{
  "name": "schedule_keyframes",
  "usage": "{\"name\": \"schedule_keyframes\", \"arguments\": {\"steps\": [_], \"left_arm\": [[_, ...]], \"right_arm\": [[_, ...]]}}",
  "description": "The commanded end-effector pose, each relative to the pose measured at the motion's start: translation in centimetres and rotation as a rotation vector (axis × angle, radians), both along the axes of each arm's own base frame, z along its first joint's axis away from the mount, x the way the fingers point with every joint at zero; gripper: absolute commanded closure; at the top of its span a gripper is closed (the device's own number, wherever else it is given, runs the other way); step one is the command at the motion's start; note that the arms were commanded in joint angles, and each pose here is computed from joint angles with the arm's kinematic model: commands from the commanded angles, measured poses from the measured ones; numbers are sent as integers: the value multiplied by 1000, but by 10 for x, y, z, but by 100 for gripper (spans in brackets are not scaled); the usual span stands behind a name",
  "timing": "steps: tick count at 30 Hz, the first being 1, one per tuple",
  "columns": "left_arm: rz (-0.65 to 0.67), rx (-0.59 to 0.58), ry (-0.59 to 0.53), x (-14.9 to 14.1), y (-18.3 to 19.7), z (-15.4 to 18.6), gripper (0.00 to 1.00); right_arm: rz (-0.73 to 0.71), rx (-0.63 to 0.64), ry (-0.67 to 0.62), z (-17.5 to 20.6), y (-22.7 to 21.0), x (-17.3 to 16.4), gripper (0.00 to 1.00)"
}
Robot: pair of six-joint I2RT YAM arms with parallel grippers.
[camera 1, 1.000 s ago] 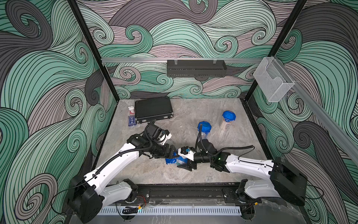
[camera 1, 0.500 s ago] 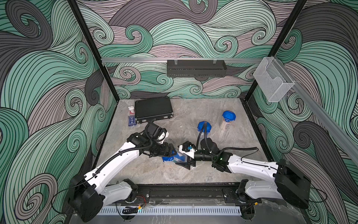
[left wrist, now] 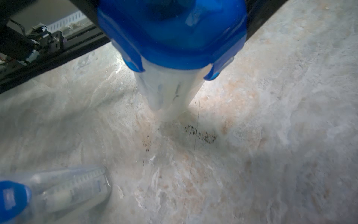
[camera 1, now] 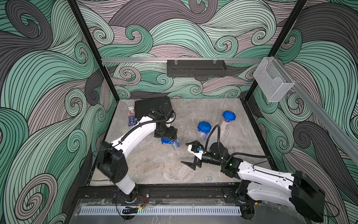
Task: Take out toiletry kits
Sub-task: Place the container at the center of the board.
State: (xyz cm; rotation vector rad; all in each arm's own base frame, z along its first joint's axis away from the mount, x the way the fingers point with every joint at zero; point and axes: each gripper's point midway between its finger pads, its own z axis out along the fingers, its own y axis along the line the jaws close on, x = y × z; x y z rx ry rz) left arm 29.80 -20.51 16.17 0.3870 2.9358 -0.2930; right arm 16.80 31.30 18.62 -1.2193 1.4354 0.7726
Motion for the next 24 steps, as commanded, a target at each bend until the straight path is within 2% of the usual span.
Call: {"name": "schedule_keyframes", "arguments": {"steps": [1,6,15,21,24], "left_arm": [[-35,103,45,2,13,5,95],[-42,152,52,14,13,-2,90],[-89,210,90,10,6,-18,82],[-149,237,89,2,-3,-21,69],[-159,270,74,1,-2,-21,58]], "right_arm": [[-53,43,13,6,-11,2,1],[-58,60,28,5,-17,-2,1],[-61,69,23,7,-18,-2,1],[-61,75,22,7,-19,-3,1],[-63,79,19,8,-20,-3,1]]}}
